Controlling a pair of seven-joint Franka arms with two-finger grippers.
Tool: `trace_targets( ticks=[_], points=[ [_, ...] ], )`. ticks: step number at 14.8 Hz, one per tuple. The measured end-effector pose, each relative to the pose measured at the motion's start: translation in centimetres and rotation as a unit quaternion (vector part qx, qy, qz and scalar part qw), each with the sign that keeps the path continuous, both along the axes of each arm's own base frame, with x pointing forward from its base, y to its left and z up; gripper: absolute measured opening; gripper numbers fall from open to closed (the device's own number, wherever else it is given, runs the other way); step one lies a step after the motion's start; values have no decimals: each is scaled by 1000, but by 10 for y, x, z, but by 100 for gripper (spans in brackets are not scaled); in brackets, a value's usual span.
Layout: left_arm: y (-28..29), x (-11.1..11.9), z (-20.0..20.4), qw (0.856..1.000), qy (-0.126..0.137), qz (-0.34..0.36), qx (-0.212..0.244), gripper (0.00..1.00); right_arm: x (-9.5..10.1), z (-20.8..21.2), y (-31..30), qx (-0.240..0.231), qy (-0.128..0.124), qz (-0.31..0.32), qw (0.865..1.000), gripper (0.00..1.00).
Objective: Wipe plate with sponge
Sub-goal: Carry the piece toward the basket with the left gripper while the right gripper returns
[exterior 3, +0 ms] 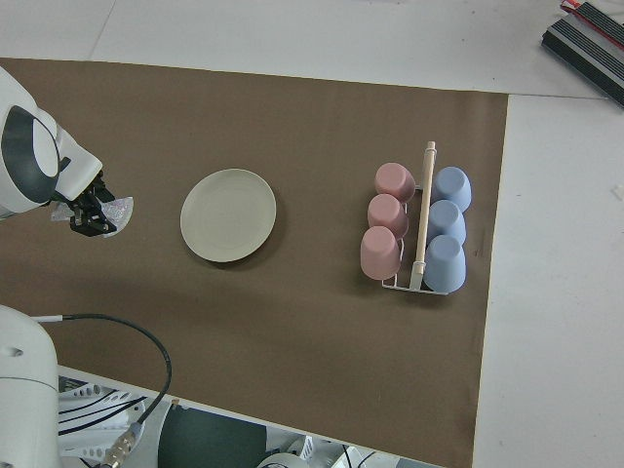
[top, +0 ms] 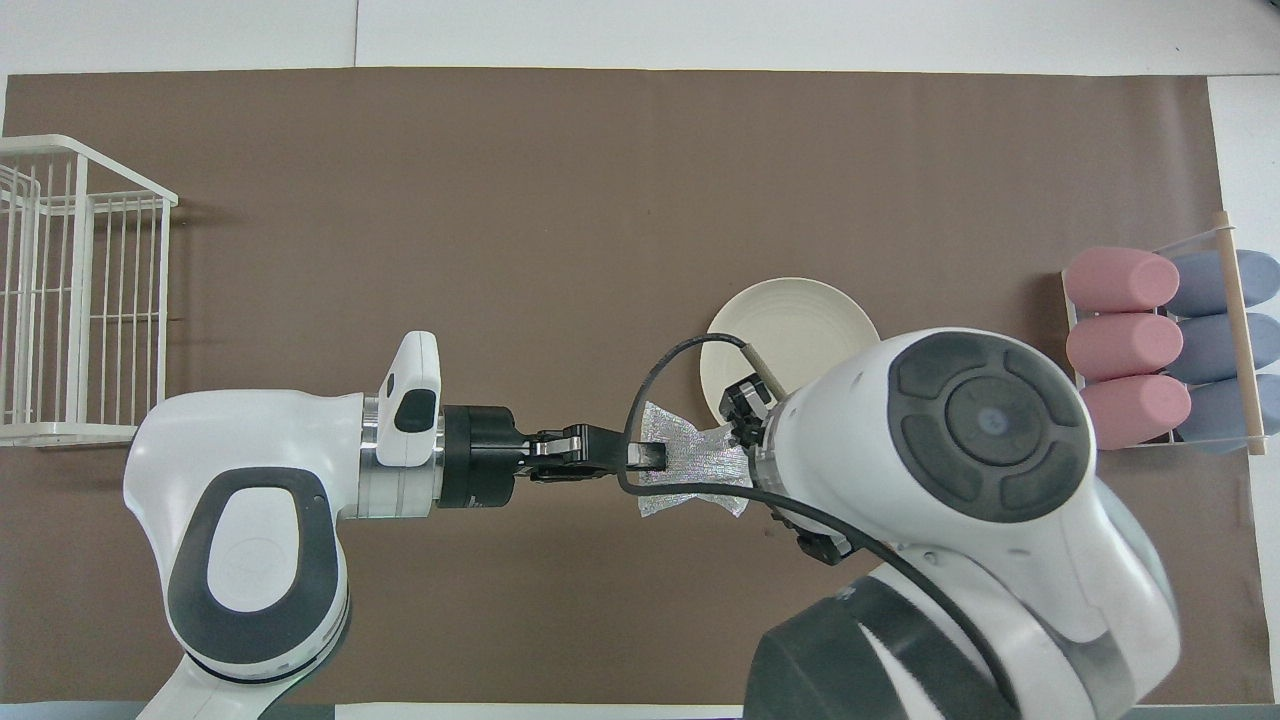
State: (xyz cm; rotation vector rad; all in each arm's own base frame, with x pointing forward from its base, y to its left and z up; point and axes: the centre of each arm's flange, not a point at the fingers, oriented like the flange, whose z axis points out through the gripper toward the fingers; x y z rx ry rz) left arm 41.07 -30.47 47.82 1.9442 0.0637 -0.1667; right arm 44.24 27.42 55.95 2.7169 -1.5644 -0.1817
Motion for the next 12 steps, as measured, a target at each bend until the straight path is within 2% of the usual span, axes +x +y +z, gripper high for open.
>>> trace_targets(
  ticks=[2,3,6,8,12],
  points=[
    [4,3,-1,1000,3,7,1,3,14,4,-47,1,11,59,998,93],
    [7,4,-2,1000,4,11,5,3,24,6,-77,6,13,87,996,100],
    [19,8,-12,999,3,8,54,3,51,8,-166,27,3,172,985,100],
    [33,14,-16,995,4,8,102,3,59,7,-210,37,-5,221,975,100],
    [66,31,-18,978,-1,19,209,3,61,6,-224,31,-9,307,951,100]
  ],
)
